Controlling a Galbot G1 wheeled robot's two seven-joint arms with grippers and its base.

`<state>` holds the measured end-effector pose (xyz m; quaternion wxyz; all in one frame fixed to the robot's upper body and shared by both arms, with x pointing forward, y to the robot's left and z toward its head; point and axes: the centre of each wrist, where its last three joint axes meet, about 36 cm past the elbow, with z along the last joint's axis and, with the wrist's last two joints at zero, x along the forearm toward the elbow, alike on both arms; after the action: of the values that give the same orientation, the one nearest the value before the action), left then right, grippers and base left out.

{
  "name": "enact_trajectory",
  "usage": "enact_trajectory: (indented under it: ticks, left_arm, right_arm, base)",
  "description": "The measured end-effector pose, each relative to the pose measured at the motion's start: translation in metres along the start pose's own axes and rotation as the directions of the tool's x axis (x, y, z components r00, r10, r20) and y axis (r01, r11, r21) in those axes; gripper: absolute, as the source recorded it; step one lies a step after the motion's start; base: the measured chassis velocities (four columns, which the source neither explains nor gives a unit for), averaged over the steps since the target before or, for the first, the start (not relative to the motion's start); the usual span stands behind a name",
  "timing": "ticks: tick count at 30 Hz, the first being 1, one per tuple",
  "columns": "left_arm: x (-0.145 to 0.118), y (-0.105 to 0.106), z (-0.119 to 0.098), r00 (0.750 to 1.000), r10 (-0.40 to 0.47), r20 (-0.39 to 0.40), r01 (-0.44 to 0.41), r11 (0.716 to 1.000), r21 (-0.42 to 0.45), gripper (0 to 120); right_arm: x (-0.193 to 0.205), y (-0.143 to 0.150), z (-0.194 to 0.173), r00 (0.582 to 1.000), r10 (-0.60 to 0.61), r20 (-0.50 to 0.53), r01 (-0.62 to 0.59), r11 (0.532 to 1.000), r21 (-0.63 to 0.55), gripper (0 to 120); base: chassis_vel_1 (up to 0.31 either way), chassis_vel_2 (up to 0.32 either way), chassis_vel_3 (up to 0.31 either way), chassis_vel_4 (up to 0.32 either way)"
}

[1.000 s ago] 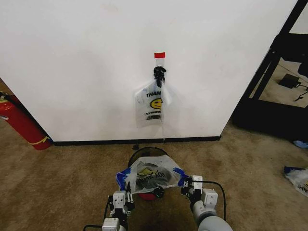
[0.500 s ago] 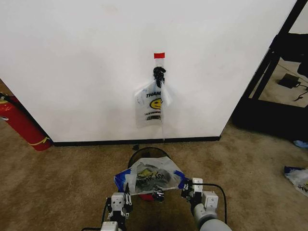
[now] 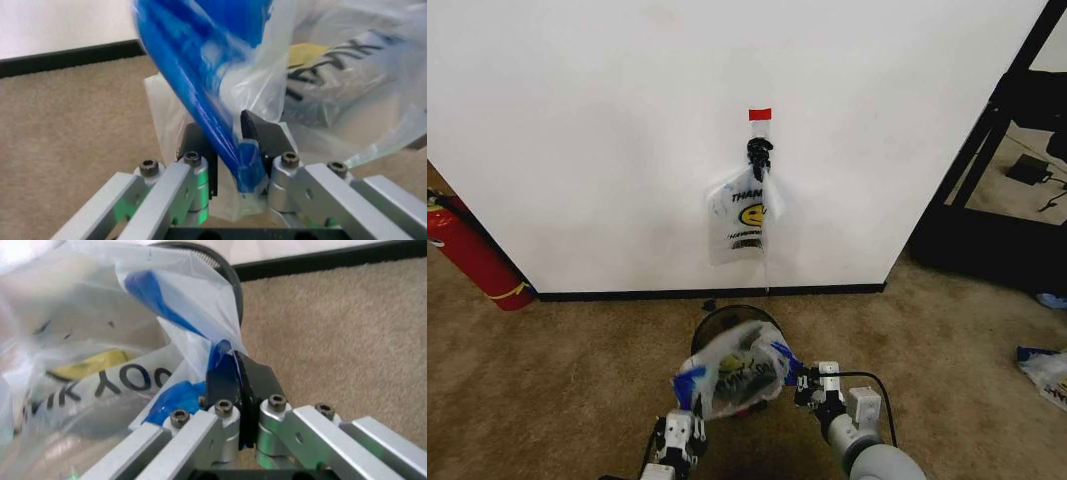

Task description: Pick up the garbage bag from the wall and place it over the trash bin.

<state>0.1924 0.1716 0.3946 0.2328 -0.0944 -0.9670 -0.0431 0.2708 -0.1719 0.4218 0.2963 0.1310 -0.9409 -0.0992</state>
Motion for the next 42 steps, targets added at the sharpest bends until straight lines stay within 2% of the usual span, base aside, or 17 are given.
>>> enact_trajectory:
  ticks: [5, 10, 21, 32, 42]
  left_arm:
    - [-0.012, 0.015, -0.016, 1.000, 0.017, 0.012, -0.017, 0.999, -0.036, 17]
    - [-0.018, 0.019, -0.024, 1.000, 0.018, -0.008, -0.018, 0.999, -0.038, 17]
    - [-0.009, 0.009, -0.018, 0.997, 0.053, -0.059, -0.056, 0.997, -0.059, 17]
    - [-0.034, 0.004, -0.004, 0.993, 0.039, -0.114, -0.050, 0.994, -0.097, 18]
    - [-0.047, 0.001, 0.001, 0.996, 0.010, -0.089, -0.019, 0.995, -0.094, 17]
  right_arm:
    - [0.005, -0.007, -0.013, 0.999, 0.000, -0.051, 0.001, 1.000, 0.015, 0]
    - [0.005, -0.011, -0.019, 0.995, 0.020, -0.100, -0.016, 0.999, 0.036, 0]
    - [0.008, -0.018, -0.025, 0.985, 0.055, -0.164, -0.043, 0.996, 0.074, 0]
    - [-0.021, -0.022, -0.023, 0.973, 0.075, -0.218, -0.068, 0.997, 0.040, 0]
    - [-0.037, -0.021, -0.021, 0.975, 0.083, -0.207, -0.085, 0.996, 0.000, 0]
  base:
    - [0.000, 0.000, 0.000, 0.000]
    - [0.000, 0.000, 0.000, 0.000]
    - [0.000, 0.000, 0.000, 0.000]
    - [0.000, 0.000, 0.000, 0.000]
    - [0.000, 0.000, 0.000, 0.000]
